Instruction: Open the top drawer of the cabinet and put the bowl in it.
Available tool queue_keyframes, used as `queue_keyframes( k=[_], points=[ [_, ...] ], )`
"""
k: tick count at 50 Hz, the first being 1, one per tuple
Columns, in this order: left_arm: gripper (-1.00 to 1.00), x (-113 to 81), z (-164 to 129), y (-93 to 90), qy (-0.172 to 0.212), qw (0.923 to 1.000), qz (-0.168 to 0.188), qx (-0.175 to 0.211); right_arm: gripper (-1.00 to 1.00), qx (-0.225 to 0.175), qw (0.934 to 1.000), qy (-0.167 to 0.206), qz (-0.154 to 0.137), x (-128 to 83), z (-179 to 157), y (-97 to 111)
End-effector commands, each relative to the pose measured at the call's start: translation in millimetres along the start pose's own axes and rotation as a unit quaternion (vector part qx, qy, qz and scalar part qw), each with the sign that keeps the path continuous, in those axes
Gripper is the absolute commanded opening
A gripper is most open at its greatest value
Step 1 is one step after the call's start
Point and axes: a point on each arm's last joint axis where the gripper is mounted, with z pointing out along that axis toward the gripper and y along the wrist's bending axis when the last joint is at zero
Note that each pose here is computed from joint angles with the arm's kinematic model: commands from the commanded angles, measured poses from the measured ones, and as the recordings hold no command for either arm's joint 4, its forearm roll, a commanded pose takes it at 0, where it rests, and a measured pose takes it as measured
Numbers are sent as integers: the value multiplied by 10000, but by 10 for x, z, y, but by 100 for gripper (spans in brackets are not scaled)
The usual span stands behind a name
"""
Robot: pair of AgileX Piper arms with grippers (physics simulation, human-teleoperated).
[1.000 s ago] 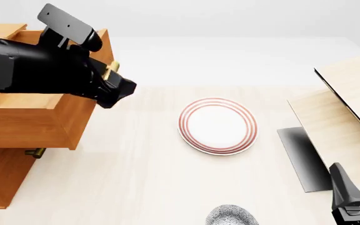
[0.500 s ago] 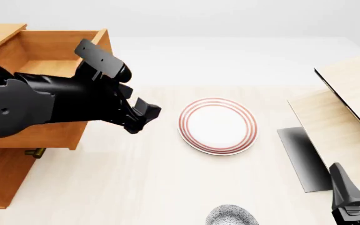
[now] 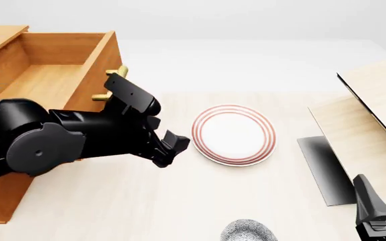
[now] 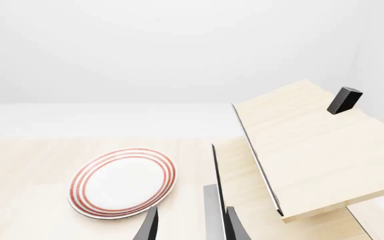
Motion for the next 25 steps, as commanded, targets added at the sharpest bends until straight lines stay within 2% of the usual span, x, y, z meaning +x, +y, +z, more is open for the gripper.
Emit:
queue_keyframes(
  k=[1,2,4,6,11,12,21,25],
  points=[
    [100,70,205,-163,92,9997,-10,233,100,-1,10000,-1,-1,1,0,0],
    [100,47,256,-239,86,9993,-146,335,100,-2,10000,0,1,1,0,0],
    [100,94,288,-208,137,9995,-1,291,100,-1,10000,-1,0,1,0,0],
    [100,67,363,-307,146,9990,-83,414,100,-1,10000,-1,-1,1,0,0],
    [100,169,391,-247,198,9992,-52,337,100,-1,10000,-1,0,1,0,0],
    [100,159,442,-325,202,9988,-128,433,100,-2,10000,-1,0,1,0,0],
    [100,276,529,-316,270,9986,-172,416,100,-1,10000,0,0,1,0,0],
    [100,327,676,-413,382,9979,-125,516,100,-1,10000,-1,0,0,-1,0]
  ],
)
